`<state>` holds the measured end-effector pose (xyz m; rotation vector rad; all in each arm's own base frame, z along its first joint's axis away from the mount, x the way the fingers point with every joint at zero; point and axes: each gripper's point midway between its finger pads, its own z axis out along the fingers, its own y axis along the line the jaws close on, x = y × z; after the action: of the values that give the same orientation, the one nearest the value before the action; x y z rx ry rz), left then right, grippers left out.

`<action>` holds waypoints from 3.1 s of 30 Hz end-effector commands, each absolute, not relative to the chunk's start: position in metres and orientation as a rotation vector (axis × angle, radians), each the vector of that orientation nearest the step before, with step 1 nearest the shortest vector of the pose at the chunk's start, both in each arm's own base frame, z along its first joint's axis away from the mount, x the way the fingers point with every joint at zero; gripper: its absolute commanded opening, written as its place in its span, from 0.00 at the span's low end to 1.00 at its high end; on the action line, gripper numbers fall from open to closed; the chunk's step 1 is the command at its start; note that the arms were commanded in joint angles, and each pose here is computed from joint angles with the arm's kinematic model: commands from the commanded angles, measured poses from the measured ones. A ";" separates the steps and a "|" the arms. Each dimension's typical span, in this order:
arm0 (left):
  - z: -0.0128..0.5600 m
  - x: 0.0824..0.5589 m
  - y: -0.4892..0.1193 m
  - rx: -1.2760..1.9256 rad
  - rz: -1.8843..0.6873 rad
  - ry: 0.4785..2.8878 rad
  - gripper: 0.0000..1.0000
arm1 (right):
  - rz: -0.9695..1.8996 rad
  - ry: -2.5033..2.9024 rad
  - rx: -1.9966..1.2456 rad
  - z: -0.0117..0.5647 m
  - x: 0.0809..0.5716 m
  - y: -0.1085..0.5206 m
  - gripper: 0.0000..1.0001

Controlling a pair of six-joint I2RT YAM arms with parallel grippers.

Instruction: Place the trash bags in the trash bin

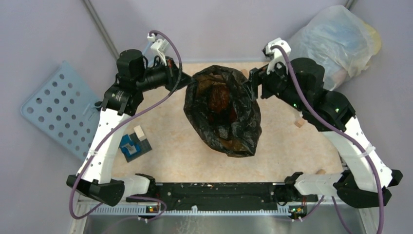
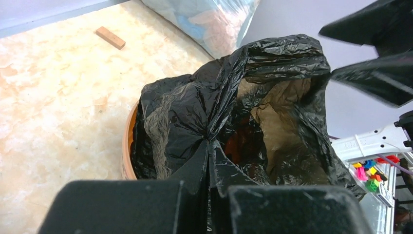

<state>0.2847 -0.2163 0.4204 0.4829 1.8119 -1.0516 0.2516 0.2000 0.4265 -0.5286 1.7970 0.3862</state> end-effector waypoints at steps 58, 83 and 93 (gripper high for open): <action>0.376 0.385 -0.230 0.473 -0.946 1.943 0.00 | 0.426 1.839 -0.904 0.392 0.220 0.263 0.86; 0.366 0.425 -0.205 0.406 -0.766 1.982 0.00 | -0.194 1.969 -0.544 0.369 0.272 0.193 0.71; 0.373 0.450 -0.192 0.357 -0.784 1.959 0.00 | 0.048 1.918 -0.462 0.386 0.309 0.209 0.18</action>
<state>0.4390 -0.1945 0.3522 0.3532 2.0233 -0.7776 0.3043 0.1849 0.3474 -0.4881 2.0267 -0.1605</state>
